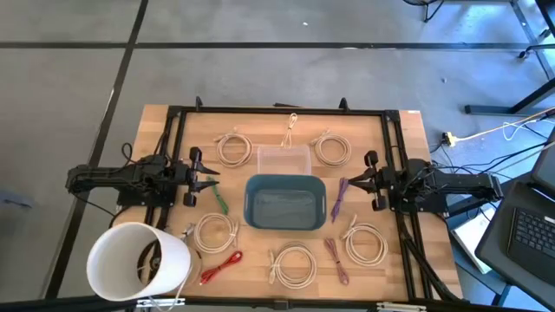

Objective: Pick & Place USB Port

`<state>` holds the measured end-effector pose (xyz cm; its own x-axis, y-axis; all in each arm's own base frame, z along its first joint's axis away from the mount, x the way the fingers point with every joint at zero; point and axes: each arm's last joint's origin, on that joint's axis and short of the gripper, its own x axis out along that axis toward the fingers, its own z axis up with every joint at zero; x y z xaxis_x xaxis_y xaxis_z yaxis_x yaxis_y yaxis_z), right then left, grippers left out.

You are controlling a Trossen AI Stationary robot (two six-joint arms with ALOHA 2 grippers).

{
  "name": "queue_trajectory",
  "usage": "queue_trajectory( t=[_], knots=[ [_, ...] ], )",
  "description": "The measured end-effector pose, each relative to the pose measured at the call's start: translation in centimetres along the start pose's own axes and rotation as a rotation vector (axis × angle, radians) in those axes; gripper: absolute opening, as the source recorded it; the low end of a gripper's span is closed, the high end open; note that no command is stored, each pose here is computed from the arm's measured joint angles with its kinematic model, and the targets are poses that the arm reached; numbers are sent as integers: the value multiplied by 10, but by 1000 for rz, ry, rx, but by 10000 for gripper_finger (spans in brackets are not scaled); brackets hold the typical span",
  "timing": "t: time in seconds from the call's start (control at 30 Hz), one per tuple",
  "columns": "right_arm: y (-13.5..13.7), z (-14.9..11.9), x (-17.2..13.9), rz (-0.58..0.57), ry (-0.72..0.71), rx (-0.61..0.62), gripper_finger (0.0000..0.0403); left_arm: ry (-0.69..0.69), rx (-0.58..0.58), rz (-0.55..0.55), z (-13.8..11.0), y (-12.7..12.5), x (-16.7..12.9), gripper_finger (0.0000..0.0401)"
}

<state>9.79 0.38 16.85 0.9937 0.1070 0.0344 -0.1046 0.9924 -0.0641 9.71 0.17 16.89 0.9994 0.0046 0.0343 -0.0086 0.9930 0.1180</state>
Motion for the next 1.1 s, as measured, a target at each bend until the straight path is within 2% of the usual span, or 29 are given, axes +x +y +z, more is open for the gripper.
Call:
queue_trajectory(
  t=[0.9,1.0,1.1],
  knots=[
    [0,0,0,0,-5,0,30,0,0,0,0,0,0,122],
    [0,6,0,-3,-64,13,30,0,0,0,0,0,0,120],
    [-1,23,-3,-6,-243,76,30,0,0,0,0,0,0,119]
  ],
)
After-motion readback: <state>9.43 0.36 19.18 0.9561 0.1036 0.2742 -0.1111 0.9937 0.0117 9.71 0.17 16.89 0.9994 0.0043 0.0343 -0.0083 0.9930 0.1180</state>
